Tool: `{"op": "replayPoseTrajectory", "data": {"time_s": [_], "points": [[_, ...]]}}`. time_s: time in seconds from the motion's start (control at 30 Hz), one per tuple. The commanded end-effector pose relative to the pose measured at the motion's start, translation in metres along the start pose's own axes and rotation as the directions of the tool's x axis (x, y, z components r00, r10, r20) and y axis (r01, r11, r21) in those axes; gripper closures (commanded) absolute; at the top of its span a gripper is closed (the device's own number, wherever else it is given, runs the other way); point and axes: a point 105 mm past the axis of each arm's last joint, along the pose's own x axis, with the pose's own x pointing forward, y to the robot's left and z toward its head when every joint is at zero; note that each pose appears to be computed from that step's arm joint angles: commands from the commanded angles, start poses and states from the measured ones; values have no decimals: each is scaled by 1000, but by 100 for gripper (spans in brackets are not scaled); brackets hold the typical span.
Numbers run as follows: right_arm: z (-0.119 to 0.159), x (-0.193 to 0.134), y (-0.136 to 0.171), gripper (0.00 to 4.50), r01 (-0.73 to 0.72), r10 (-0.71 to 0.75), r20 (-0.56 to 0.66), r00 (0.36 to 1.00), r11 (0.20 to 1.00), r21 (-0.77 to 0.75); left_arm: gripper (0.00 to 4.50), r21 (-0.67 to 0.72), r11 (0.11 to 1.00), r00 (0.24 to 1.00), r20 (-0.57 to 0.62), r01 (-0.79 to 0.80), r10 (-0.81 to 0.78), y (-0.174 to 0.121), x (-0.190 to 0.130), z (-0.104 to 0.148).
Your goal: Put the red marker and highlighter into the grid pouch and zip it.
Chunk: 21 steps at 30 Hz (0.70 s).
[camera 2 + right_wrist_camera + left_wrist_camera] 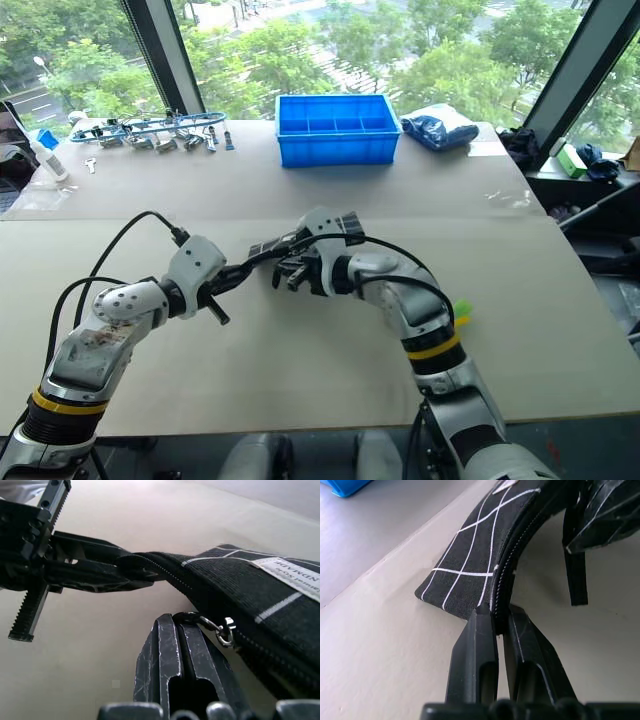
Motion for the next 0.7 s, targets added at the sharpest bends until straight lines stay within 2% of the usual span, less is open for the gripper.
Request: {"op": "replayPoseTrajectory", "data": {"time_s": [0.03,0.13,0.2,0.27,0.4,0.5,0.57,0.7], "points": [[18,-1,5,444,-26,28,66,997,999,-39,450,47,999,998,66,3,-6,-2,1,17],[20,-12,0,378,-15,21,89,996,997,-73,450,45,999,998,67,3,-6,-2,0,17],[24,-24,-2,300,-19,28,105,994,996,-82,450,45,999,998,69,3,-6,-3,-1,17],[30,-40,-4,240,-16,27,123,992,996,-90,450,41,999,997,75,3,-6,-3,-1,17],[42,-87,-2,105,-53,67,177,982,995,-79,450,40,999,997,81,7,-11,-5,-1,18],[37,-130,15,105,-88,126,147,981,967,-240,450,37,999,997,80,12,-14,-6,-2,17],[24,-150,21,105,-92,123,64,990,928,-362,450,36,999,997,81,17,-20,-7,-2,17],[-5,-183,-3,105,-8,-61,-110,992,844,-536,450,35,999,996,86,34,-37,-9,-1,17]]}}
